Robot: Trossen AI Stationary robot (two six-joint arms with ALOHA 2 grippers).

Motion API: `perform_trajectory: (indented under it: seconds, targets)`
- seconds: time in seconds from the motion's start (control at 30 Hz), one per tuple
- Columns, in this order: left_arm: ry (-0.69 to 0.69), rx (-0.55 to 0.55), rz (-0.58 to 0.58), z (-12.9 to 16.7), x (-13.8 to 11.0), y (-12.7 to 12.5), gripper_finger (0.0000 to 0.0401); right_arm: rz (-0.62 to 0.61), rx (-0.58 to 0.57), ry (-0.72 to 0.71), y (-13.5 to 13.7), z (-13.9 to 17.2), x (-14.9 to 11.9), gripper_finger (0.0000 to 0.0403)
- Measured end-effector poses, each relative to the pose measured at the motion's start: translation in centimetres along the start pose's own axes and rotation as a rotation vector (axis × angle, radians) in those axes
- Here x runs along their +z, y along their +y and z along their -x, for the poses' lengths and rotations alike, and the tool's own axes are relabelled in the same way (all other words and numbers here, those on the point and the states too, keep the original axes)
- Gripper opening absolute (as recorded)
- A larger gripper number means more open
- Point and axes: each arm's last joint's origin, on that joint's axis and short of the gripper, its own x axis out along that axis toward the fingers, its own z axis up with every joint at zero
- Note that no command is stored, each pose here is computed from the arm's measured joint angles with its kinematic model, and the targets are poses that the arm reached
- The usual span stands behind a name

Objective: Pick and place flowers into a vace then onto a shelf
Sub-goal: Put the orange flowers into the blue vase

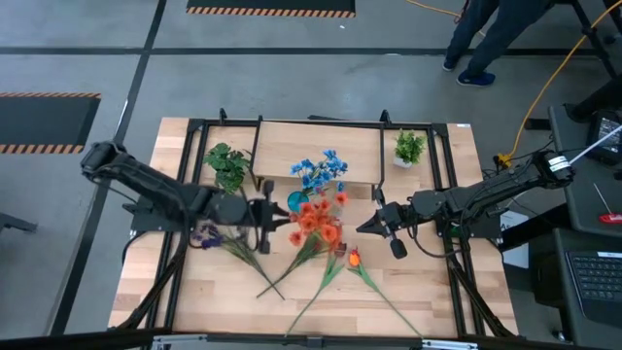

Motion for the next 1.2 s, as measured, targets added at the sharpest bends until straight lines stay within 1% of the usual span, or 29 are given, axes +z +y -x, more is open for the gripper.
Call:
perform_trajectory:
  seconds: [0.1,0.3,0.4,0.5,0.7,0.83,1.07,1.2]
  targets:
    - [-0.041,-0.024,0.014,-0.5,-0.4,1.1,0.0008,0.038,0.000,0.000,0.0,0.0,0.0,0.0005]
    - [-0.221,0.007,0.052,-0.6,-4.3,2.5,0.0008,0.069,0.000,0.004,0.0,0.0,0.0,0.0005]
    - [-0.301,0.038,0.071,-0.2,-5.4,3.1,0.0008,0.097,0.000,0.003,0.0,0.0,0.0,0.0005]
    - [-0.348,0.066,0.084,0.1,-6.1,3.6,0.0008,0.120,-0.001,-0.004,0.0,0.0,0.0,0.0005]
    - [-0.399,0.088,0.062,0.3,-5.8,3.8,0.0008,0.146,-0.025,-0.039,-0.1,0.0,0.4,0.0005]
    - [-0.392,0.140,0.056,0.3,-5.8,4.0,0.0008,0.144,-0.063,-0.056,-0.3,0.0,0.6,0.0005]
    - [-0.378,0.174,0.044,-0.7,-6.5,3.8,0.0008,0.161,-0.082,-0.076,-0.3,0.0,0.8,0.0005]
    - [-0.385,0.208,0.046,-1.5,-7.1,4.4,0.0008,0.163,-0.082,-0.080,-0.3,0.0,0.8,0.0005]
